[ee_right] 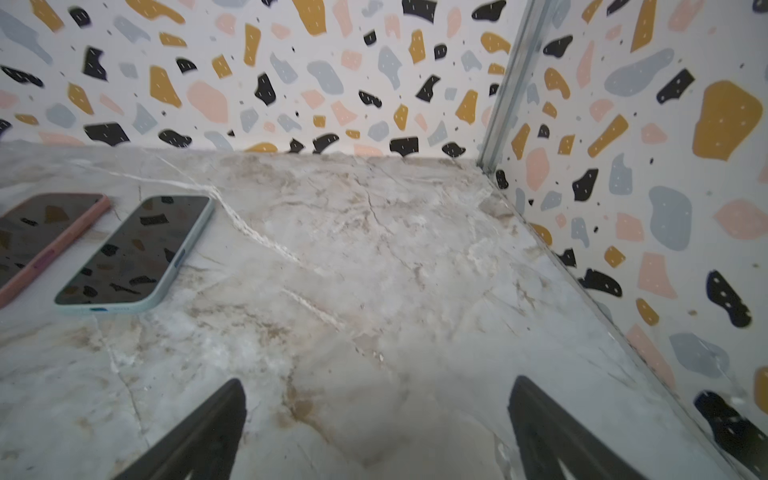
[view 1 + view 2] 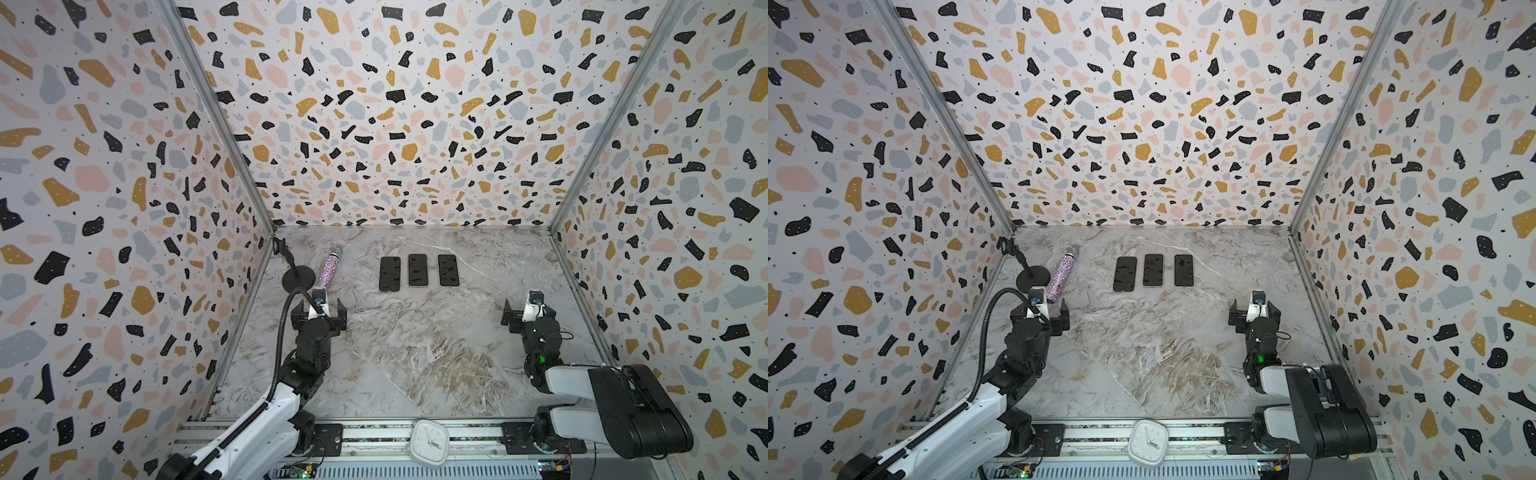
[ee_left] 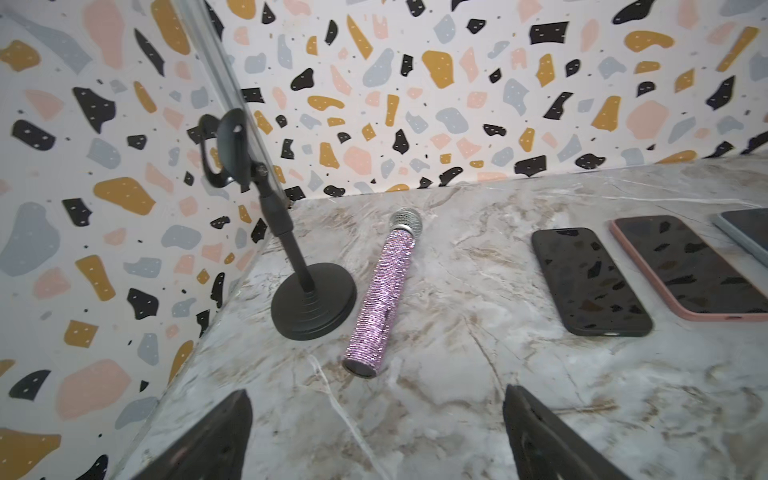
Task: Put the phone into the phone case
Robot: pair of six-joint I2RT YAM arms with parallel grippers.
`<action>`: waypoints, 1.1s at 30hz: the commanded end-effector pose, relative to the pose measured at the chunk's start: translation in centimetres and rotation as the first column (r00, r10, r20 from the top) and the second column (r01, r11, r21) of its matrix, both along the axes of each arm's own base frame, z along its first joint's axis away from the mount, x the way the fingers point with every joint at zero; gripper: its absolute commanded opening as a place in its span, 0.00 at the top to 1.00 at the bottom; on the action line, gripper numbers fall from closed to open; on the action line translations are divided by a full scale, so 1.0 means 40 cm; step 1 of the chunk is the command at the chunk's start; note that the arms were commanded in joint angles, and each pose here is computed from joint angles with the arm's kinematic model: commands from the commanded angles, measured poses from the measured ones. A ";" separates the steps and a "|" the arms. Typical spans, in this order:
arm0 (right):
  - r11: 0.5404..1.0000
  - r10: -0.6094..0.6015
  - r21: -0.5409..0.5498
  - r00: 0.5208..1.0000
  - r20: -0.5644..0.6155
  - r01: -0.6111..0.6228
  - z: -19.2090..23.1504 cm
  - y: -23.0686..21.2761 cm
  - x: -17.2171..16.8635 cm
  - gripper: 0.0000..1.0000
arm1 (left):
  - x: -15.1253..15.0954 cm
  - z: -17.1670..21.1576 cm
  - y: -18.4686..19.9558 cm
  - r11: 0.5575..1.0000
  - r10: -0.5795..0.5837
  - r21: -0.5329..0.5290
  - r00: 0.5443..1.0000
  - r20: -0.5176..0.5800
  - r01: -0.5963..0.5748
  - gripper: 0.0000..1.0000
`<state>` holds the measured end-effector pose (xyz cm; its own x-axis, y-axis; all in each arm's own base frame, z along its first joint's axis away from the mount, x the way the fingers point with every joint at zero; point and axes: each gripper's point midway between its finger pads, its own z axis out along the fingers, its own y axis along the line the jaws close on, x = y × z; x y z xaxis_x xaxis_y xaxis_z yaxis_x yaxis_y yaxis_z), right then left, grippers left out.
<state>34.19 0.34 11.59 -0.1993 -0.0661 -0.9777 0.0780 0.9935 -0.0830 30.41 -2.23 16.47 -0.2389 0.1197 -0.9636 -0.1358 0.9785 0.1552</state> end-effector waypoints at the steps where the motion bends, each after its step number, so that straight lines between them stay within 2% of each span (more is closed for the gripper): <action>1: 0.996 0.084 -0.001 0.992 0.097 -0.084 0.056 0.035 0.044 0.01 | 0.044 0.030 0.002 0.999 -0.036 0.011 0.996 0.080 0.036 0.07; 4: 0.993 0.119 -0.016 0.983 0.140 -0.117 0.057 0.049 0.028 0.01 | 0.088 0.009 0.020 1.000 -0.018 -0.015 0.996 0.086 0.019 0.08; 8: 0.991 0.131 -0.012 0.983 0.125 -0.131 0.048 0.053 0.034 0.01 | 0.126 -0.025 0.047 0.998 -0.020 -0.061 0.993 0.116 0.027 0.11; 11: 0.993 0.119 -0.007 0.986 0.119 -0.119 0.045 0.047 0.038 0.01 | 0.149 -0.037 0.090 0.985 -0.023 -0.164 0.993 0.117 0.043 0.14; 13: 0.993 0.115 -0.006 0.987 0.114 -0.115 0.043 0.046 0.043 0.01 | 0.150 -0.040 0.110 0.975 -0.006 -0.221 0.990 0.139 0.037 0.13; 15: 0.995 0.104 -0.005 0.992 0.078 -0.104 0.028 0.042 0.057 0.01 | 0.128 -0.036 0.119 0.965 0.017 -0.258 0.979 0.205 0.037 0.13; 17: 0.995 0.100 -0.002 0.993 0.060 -0.100 0.021 0.040 0.063 0.01 | 0.119 -0.053 0.115 0.964 0.011 -0.262 0.977 0.215 0.047 0.13; 20: 0.995 0.099 -0.002 0.993 0.061 -0.099 0.021 0.040 0.063 0.01 | 0.105 -0.086 0.141 0.957 0.079 -0.288 0.975 0.209 -0.016 0.13; 22: 0.995 0.099 -0.002 0.993 0.059 -0.099 0.020 0.040 0.063 0.01 | 0.097 -0.085 0.141 0.957 0.089 -0.289 0.968 0.235 -0.018 0.13; 23: 0.995 0.097 -0.002 0.993 0.061 -0.097 0.022 0.039 0.063 0.01 | 0.099 -0.088 0.132 0.961 0.075 -0.277 0.969 0.237 -0.007 0.00; 28: 0.996 0.092 -0.004 0.994 0.060 -0.092 0.021 0.038 0.062 0.01 | 0.088 -0.070 0.136 0.957 0.091 -0.290 0.963 0.255 -0.014 0.00; 31: 0.996 0.093 -0.004 0.994 0.062 -0.093 0.022 0.039 0.063 0.01 | 0.077 -0.058 0.154 0.958 0.132 -0.276 0.971 0.199 -0.074 0.00; 33: 0.996 0.094 -0.004 0.994 0.061 -0.094 0.021 0.039 0.062 0.01 | 0.075 -0.025 0.152 0.961 0.123 -0.269 0.965 0.230 -0.059 0.00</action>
<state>36.30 2.07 12.04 -0.1386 -0.0830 -0.9869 -0.0216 0.9965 -0.0807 33.39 3.49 13.84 -0.0267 -0.1661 -0.9857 -0.2091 0.9652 -0.1570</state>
